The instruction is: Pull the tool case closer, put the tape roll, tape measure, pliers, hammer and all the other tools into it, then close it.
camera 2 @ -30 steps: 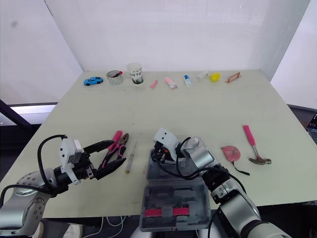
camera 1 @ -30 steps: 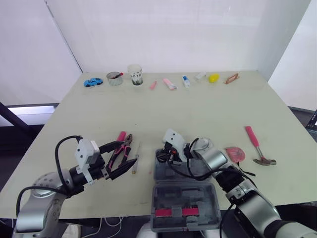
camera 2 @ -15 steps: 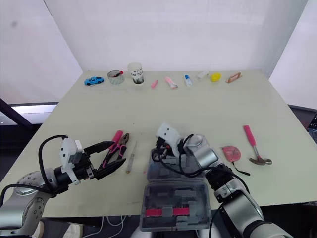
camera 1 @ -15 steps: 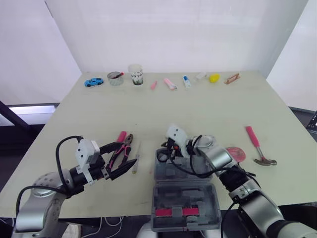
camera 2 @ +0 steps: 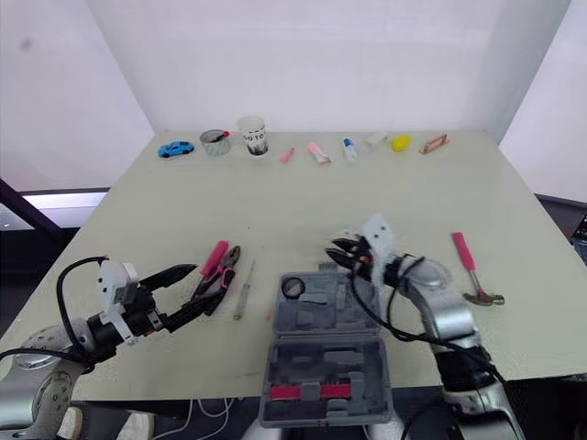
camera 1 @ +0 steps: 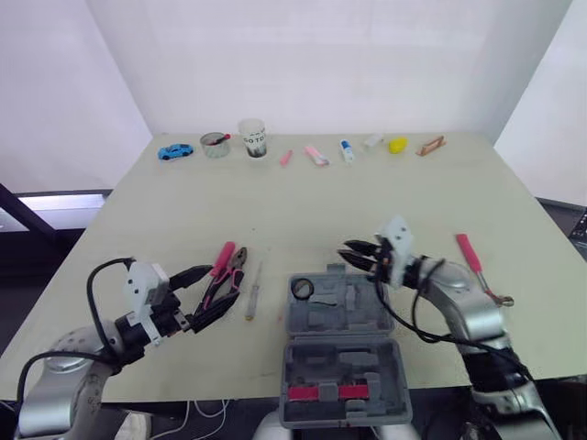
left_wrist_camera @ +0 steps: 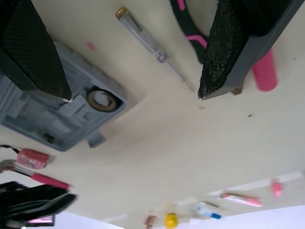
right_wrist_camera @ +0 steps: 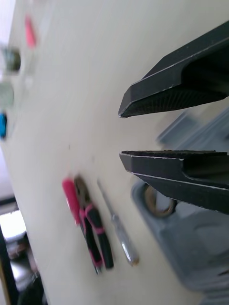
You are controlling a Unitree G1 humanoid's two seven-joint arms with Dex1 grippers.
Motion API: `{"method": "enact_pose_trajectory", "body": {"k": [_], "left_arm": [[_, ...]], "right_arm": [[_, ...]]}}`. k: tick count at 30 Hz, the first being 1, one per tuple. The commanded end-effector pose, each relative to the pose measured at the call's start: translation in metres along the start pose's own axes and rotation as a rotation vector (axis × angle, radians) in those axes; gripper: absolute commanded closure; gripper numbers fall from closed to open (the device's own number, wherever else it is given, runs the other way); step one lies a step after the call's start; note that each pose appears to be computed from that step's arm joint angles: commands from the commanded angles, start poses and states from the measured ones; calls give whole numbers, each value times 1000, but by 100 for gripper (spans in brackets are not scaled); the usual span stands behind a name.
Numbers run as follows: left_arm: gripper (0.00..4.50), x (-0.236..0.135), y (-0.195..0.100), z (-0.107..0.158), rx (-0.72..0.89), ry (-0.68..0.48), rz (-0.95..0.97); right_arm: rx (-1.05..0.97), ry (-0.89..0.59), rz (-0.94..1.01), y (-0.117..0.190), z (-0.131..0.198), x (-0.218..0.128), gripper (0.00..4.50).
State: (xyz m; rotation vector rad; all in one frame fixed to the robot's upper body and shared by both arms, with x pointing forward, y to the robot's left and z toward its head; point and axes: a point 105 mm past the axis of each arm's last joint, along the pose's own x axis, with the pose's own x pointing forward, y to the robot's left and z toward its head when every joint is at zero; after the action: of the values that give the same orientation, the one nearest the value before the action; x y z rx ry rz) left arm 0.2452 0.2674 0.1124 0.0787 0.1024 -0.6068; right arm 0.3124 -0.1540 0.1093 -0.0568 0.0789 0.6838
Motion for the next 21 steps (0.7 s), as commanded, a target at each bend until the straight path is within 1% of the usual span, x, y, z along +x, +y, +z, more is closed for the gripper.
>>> {"method": "enact_pose_trajectory", "body": {"k": [1,3,5,6,8,9,10,11,12,13,14,15,16,21], "left_arm": [[0,-18,12,-3,12,-9,88],[0,-30,17,-17,6,28,133],[0,-40,20,-28,6,62,161],[0,-47,22,-34,5,79,182],[0,-56,25,-42,-4,96,213],[0,-60,26,-46,-10,104,226],[0,-65,26,-51,-19,114,241],[0,-70,27,-56,-27,123,255],[0,-76,26,-61,-34,136,267],[0,-81,26,-65,-41,148,277],[0,-84,25,-69,-48,155,284],[0,-88,25,-72,-57,162,292],[0,-90,24,-74,-62,164,297],[0,-89,23,-75,-58,166,286]], "right_arm": [[-50,-58,-187,-27,5,-48,332],[-47,-67,-325,-42,-5,-84,332],[-58,-45,-423,-45,-18,-116,332],[-64,-20,-454,-43,-27,-133,309],[-59,5,-494,-39,-39,-156,265],[-39,1,-520,-38,-42,-165,210],[-25,7,-541,-36,-47,-177,202],[-12,19,-558,-32,-53,-188,139],[11,23,-565,-27,-57,-199,139],[28,30,-571,-23,-61,-207,70],[40,36,-579,-20,-64,-214,53],[59,37,-585,-17,-66,-219,23],[70,38,-588,-15,-67,-223,9],[103,34,-578,-11,-70,-231,9]]}}
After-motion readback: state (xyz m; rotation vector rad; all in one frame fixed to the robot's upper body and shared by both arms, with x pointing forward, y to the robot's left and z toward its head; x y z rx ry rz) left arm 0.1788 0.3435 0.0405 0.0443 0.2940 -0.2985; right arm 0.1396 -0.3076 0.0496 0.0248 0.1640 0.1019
